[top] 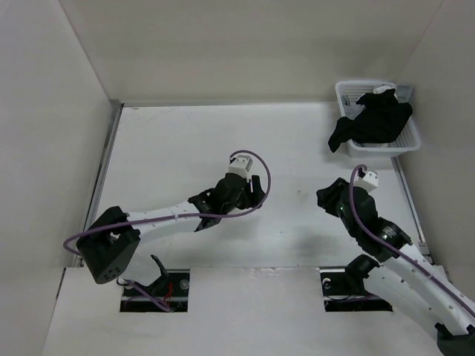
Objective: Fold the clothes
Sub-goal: Grab the tank top from the pile
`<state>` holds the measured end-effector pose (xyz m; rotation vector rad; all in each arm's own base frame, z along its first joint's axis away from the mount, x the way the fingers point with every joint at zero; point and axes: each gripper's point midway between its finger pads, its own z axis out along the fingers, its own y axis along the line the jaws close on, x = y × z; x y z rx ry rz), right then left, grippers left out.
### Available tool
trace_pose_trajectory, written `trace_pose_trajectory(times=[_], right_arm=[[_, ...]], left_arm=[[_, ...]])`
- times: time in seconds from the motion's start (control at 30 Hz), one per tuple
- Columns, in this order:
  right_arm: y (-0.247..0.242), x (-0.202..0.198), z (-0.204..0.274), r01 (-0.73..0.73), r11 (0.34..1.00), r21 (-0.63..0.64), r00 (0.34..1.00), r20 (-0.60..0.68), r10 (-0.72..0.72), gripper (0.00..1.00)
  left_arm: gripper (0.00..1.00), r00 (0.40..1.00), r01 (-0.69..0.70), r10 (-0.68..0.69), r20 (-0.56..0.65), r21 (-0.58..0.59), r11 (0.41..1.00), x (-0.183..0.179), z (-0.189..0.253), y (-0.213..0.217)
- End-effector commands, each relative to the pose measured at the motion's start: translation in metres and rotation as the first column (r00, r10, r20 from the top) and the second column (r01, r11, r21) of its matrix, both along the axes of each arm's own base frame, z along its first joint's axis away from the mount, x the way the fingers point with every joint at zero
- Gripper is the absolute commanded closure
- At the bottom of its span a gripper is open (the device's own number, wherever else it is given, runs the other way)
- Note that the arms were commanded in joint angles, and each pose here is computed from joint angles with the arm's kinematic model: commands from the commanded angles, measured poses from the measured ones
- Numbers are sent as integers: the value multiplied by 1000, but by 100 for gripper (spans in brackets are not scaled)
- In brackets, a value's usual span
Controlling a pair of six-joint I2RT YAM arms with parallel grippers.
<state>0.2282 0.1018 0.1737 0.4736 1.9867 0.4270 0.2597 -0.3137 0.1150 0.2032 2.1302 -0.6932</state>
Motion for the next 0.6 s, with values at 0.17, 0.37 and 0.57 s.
trace_pose_trajectory(times=[0.17,0.37,0.57], right_arm=[[-13,51,47,93,996,1,992,85,-93,87],[-56,92,94,227,974,8,959,173,-225,97],[-170,160,122,498,866,-39,850,216,-480,90]], left_arm=[[46,997,46,-40,64,-103,994,5,15,-13],[74,989,104,-89,115,-135,985,-3,19,-17],[93,984,122,-101,144,-149,981,-7,25,-16]])
